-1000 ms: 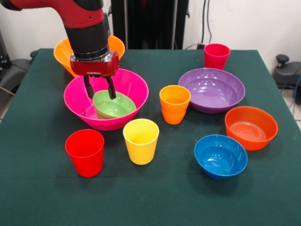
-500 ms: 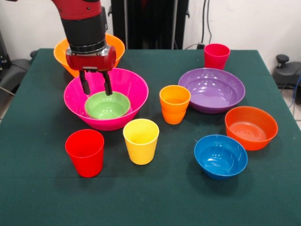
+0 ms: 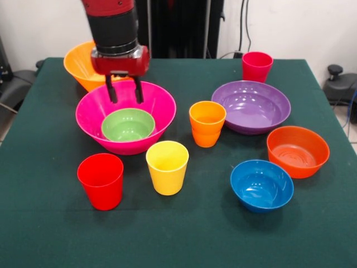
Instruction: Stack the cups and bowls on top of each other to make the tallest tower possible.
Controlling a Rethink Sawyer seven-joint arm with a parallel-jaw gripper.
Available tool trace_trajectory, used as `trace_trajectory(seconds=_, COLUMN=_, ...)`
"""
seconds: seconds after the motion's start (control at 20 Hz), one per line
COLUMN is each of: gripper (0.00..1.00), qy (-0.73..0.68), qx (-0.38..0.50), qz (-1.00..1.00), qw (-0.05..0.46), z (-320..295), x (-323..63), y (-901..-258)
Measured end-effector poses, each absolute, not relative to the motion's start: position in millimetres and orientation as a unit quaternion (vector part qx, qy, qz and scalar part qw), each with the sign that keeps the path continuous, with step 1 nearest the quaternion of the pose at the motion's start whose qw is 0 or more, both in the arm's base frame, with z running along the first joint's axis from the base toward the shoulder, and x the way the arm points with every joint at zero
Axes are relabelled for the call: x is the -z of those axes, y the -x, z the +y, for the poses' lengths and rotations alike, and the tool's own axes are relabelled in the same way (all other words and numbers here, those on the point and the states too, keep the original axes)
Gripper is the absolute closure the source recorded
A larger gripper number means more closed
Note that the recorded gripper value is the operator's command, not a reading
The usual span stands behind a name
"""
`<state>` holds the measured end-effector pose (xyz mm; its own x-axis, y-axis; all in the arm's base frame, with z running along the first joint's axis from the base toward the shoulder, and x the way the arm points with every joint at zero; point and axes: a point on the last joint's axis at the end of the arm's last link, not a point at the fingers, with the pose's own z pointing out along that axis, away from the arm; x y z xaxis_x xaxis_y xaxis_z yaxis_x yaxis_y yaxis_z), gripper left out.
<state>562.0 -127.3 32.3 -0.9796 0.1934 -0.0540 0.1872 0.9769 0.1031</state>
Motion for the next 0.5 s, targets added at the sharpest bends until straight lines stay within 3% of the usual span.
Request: trace_trajectory(seconds=0.5, gripper=0.00, qy=-0.083, qx=-0.045, qz=0.995, qw=0.013, z=-60.0, x=-100.5, y=-547.9)
